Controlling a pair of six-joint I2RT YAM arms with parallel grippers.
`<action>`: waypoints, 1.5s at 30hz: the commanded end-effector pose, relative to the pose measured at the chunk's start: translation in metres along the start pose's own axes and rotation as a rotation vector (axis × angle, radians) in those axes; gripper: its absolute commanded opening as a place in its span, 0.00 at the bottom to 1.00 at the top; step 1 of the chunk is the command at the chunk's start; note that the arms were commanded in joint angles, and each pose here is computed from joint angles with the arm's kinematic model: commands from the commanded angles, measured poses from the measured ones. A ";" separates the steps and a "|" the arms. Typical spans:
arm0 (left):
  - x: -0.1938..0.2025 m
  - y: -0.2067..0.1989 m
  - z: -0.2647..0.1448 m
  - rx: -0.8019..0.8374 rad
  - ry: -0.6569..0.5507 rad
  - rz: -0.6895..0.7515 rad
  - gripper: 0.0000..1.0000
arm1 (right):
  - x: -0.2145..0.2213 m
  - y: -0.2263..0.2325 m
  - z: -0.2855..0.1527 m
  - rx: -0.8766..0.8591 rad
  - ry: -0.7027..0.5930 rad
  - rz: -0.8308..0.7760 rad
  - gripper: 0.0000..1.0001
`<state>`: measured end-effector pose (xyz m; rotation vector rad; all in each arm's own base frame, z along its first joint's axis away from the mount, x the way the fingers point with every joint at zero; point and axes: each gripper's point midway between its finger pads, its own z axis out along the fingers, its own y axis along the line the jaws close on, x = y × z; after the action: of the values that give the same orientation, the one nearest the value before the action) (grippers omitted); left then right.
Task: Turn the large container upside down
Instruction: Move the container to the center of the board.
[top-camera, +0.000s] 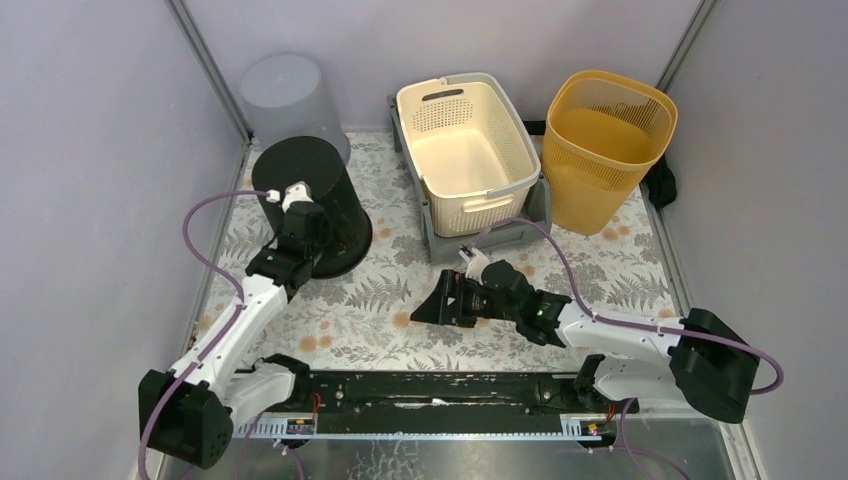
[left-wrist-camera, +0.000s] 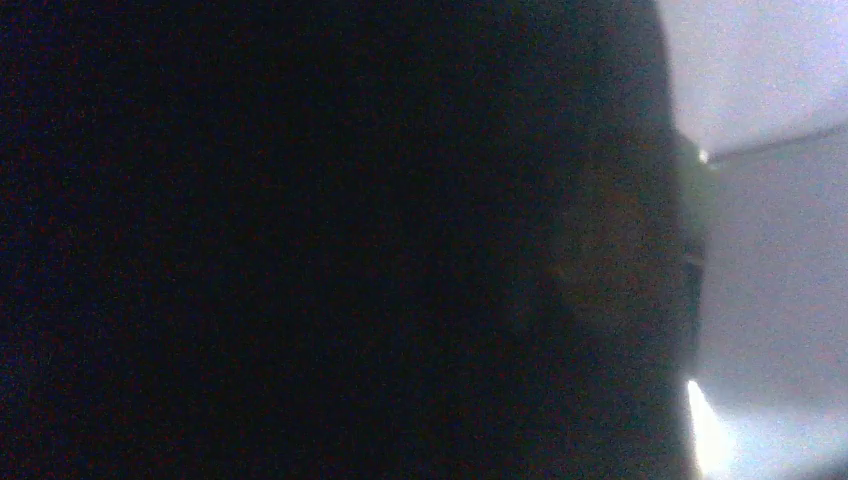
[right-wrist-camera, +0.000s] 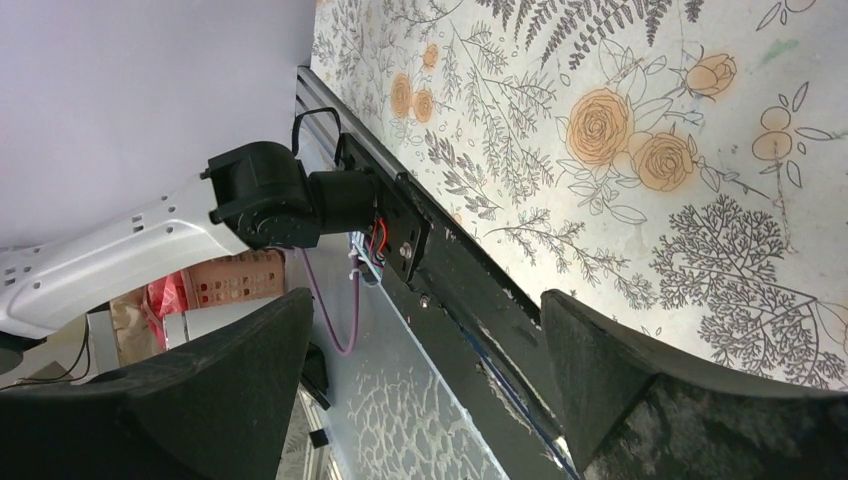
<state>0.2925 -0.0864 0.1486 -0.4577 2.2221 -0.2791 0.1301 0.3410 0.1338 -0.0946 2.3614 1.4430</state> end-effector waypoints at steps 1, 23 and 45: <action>-0.029 0.015 0.020 -0.012 -0.080 -0.065 1.00 | -0.002 0.007 -0.010 -0.016 -0.022 -0.027 0.91; -0.107 0.088 0.056 -0.165 -0.173 -0.209 1.00 | 0.007 0.004 -0.034 -0.023 -0.031 -0.021 0.91; -0.110 0.011 -0.043 0.125 -0.228 -0.087 1.00 | 0.006 0.018 -0.041 -0.042 -0.020 -0.063 0.92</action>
<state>0.3405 -0.0042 0.2378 -0.5707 1.9514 -0.2727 0.1059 0.3061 0.1420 -0.1208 2.3578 1.4291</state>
